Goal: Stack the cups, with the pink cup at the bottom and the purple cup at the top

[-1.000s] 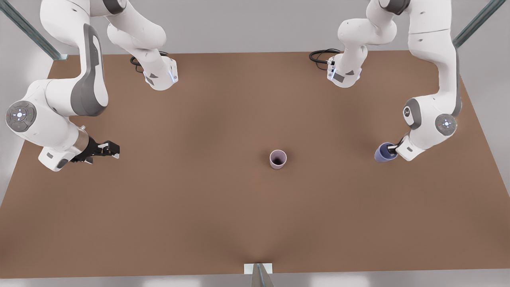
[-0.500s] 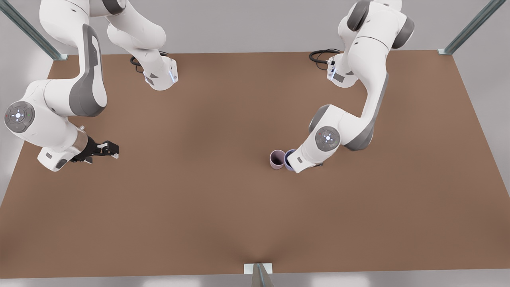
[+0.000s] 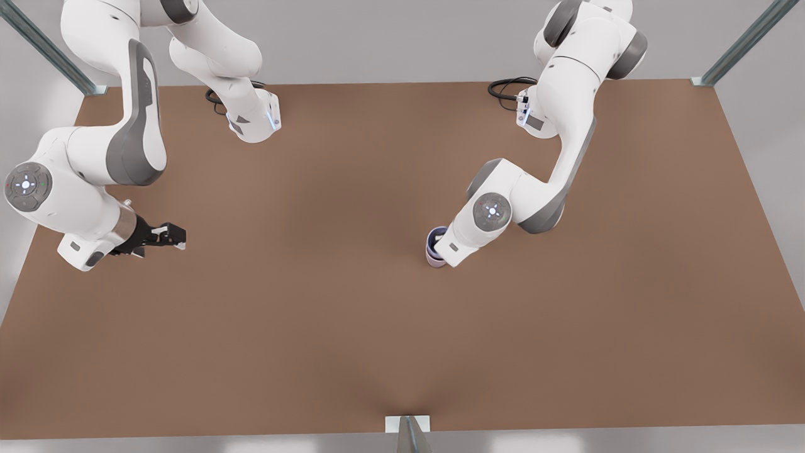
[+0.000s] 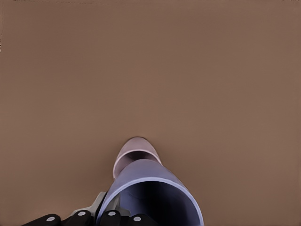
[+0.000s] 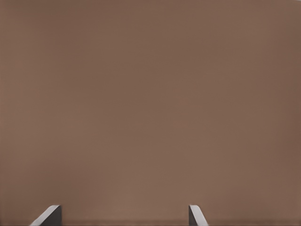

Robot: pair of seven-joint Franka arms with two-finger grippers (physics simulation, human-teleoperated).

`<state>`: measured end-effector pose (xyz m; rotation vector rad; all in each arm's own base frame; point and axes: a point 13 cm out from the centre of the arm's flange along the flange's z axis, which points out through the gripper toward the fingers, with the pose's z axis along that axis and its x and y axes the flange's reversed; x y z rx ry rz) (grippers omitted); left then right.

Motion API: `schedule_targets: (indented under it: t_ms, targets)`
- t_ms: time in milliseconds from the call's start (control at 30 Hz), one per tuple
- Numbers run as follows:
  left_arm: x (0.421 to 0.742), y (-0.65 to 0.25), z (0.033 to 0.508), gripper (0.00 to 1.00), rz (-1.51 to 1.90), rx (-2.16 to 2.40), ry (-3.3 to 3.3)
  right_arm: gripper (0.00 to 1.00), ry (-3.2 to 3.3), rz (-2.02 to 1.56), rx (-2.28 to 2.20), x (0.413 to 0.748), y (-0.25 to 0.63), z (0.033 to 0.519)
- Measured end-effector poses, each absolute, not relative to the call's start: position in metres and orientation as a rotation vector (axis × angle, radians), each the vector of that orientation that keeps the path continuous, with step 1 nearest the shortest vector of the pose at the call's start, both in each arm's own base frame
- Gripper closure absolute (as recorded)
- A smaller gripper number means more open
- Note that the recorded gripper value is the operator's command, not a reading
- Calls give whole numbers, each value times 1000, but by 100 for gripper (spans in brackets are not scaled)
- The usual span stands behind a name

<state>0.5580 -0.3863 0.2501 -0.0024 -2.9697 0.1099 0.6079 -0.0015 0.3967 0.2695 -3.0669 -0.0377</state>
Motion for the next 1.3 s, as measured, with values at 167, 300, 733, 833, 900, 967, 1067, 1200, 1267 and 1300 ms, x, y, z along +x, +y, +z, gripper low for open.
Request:
schedule_targets:
  t_ms: [167, 300, 733, 833, 900, 967, 1067, 1200, 1267, 1300]
  targets:
    - [557, -387, 238, 79, 99, 73, -2965, 0, -3060, -41, 243, 606, -12, 395]
    - [551, -389, 228, 79, 93, 115, -2949, 0, -3052, -44, 241, 604, -12, 393]
    - [541, -386, 211, 79, 54, 201, -2926, 0, -3051, -50, 247, 605, -1, 396]
    - [542, -386, 210, 79, 54, 215, -2927, 0, -3049, -50, 242, 605, -1, 396]
    - [541, -385, 206, 79, 50, 223, -2924, 0, -3049, -51, 240, 605, -1, 396]
    - [541, -384, 203, 79, 48, 231, -2925, 0, -3049, -51, 238, 605, -1, 396]
    - [541, -384, 201, 79, 47, 240, -2927, 0, -3048, -51, 234, 605, -1, 395]
    - [542, -385, 197, 79, 49, 250, -2929, 0, -3047, -51, 232, 605, -1, 395]
    - [543, -385, 194, 79, 46, 254, -2930, 0, -3047, -51, 230, 604, -1, 394]
    - [543, -384, 193, 79, 45, 255, -2931, 0, -3046, -51, 228, 604, -1, 394]
